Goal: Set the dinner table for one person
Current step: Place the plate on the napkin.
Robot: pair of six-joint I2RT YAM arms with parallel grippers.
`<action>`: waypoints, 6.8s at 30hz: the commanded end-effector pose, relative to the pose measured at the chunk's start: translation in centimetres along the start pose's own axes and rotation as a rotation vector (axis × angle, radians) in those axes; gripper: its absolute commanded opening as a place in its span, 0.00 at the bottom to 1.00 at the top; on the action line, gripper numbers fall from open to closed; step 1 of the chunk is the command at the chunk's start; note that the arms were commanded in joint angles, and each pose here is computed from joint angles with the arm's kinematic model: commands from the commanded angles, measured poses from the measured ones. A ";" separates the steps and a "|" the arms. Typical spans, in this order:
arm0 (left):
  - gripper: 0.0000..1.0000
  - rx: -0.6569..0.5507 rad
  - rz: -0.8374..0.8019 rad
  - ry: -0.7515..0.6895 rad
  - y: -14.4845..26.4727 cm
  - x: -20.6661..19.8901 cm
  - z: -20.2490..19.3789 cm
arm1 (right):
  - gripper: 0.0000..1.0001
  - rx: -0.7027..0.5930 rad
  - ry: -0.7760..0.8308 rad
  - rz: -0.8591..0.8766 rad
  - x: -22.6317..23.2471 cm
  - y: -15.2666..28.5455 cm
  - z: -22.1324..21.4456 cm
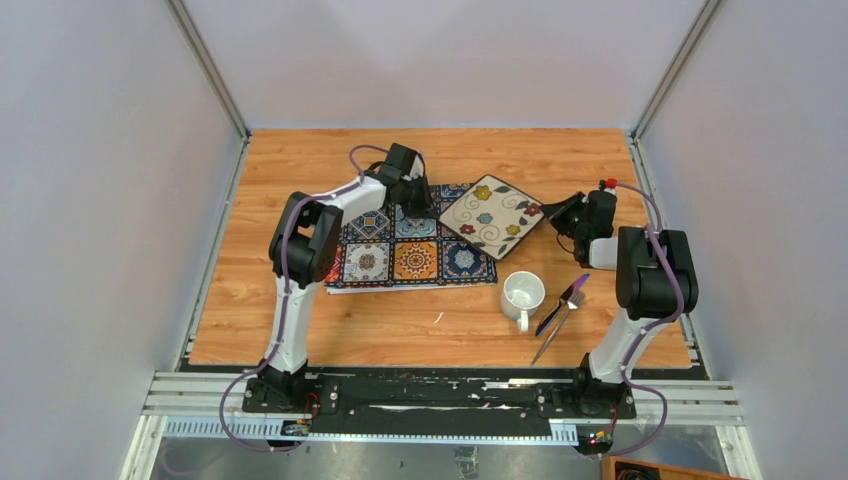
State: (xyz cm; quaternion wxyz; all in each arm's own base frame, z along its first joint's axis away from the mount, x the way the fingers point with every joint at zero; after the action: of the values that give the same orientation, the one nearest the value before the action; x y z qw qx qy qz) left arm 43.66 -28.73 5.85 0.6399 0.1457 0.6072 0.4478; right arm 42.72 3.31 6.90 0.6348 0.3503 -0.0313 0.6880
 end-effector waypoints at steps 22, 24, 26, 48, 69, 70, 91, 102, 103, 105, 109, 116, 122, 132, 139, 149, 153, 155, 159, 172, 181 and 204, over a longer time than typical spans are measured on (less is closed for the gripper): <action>0.35 0.159 -0.256 0.264 -2.5 0.9 -4.7 | 0.00 0.217 0.077 -0.021 -0.6 0.7 -6.4; 0.39 0.165 -0.272 0.284 -2.6 0.8 -4.8 | 0.00 0.218 0.077 -0.022 -0.7 0.7 -6.5; 0.40 0.168 -0.280 0.302 -2.8 1.0 -5.0 | 0.00 0.219 0.078 -0.021 -0.7 0.8 -6.6; 0.36 0.154 -0.542 0.466 -2.3 -1.0 -4.8 | 0.00 0.231 0.076 -0.017 -0.7 0.5 -6.8; 0.09 0.163 -0.690 0.550 -3.0 -1.0 -4.8 | 0.00 0.238 0.077 -0.015 -0.8 0.6 -7.0; 0.05 0.161 -0.684 0.546 -3.1 -1.0 -4.8 | 0.00 0.239 0.077 -0.015 -0.8 0.6 -7.0; 0.00 0.103 -0.696 0.318 0.1 -4.1 -4.0 | 0.00 0.157 0.167 0.194 4.1 1.1 -4.8; 0.00 0.073 -0.704 0.226 1.6 -6.1 -2.8 | 0.00 0.153 0.258 0.246 7.1 1.2 -4.6; 0.00 0.073 -0.703 0.227 1.6 -6.1 -2.9 | 0.00 0.148 0.247 0.257 7.1 1.1 -4.8; 0.00 0.074 -0.699 0.227 1.5 -6.0 -2.9 | 0.00 0.141 0.219 0.285 7.4 1.1 -5.0; 0.00 0.078 -0.691 0.232 1.2 -5.6 -3.1 | 0.00 0.116 0.153 0.360 8.3 0.9 -5.2; 0.00 0.079 -0.693 0.230 1.1 -5.6 -2.9 | 0.00 0.055 0.116 0.460 10.0 1.3 -4.2; 0.00 0.065 -0.726 0.198 2.1 -6.9 -2.3 | 0.00 0.003 0.112 0.549 11.4 2.3 -3.3; 0.00 0.038 -0.713 0.142 3.8 -8.4 -1.6 | 0.00 0.001 0.055 0.618 12.3 2.3 -3.8; 0.00 0.027 -0.707 0.117 4.9 -9.0 -1.3 | 0.00 0.066 0.097 0.583 12.9 1.4 -5.1; 0.00 -0.006 -0.677 0.136 6.2 -6.6 -0.4 | 0.00 0.110 0.113 0.645 16.3 0.5 -6.9; 0.00 -0.022 -0.663 0.145 6.8 -5.4 0.0 | 0.00 0.139 0.135 0.666 17.9 0.2 -8.0; 0.00 -0.023 -0.660 0.151 7.0 -4.8 0.1 | 0.00 0.155 0.147 0.676 18.7 0.1 -8.7; 0.00 -0.027 -0.670 0.180 7.2 -3.7 0.0 | 0.00 0.184 0.162 0.685 19.7 -0.2 -9.9; 0.00 -0.067 -0.608 0.200 8.5 1.0 -0.4 | 0.00 0.256 0.198 0.735 23.3 -0.7 -13.5; 0.00 -0.081 -0.582 0.192 9.5 1.7 -0.5 | 0.00 0.307 0.222 0.764 25.2 -0.8 -15.8; 0.00 -0.114 -0.499 0.203 12.2 5.2 -4.5 | 0.00 0.442 0.312 0.825 29.1 1.1 -20.8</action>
State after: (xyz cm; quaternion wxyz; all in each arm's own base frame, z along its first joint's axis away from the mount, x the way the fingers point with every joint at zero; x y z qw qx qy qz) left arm 37.48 -12.95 5.39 0.5441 -0.1384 0.6723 0.4825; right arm 46.37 24.01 6.27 0.5151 0.3191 -0.0040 0.7955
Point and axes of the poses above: each gripper's point midway between its finger pads, its own y axis back along the fingers, its own x axis along the line the jaws close on, z = x × y, the point moved 3 cm from there along y, back along the fingers, and after that the axes turned 15 degrees about y, right-handed, at the moved point
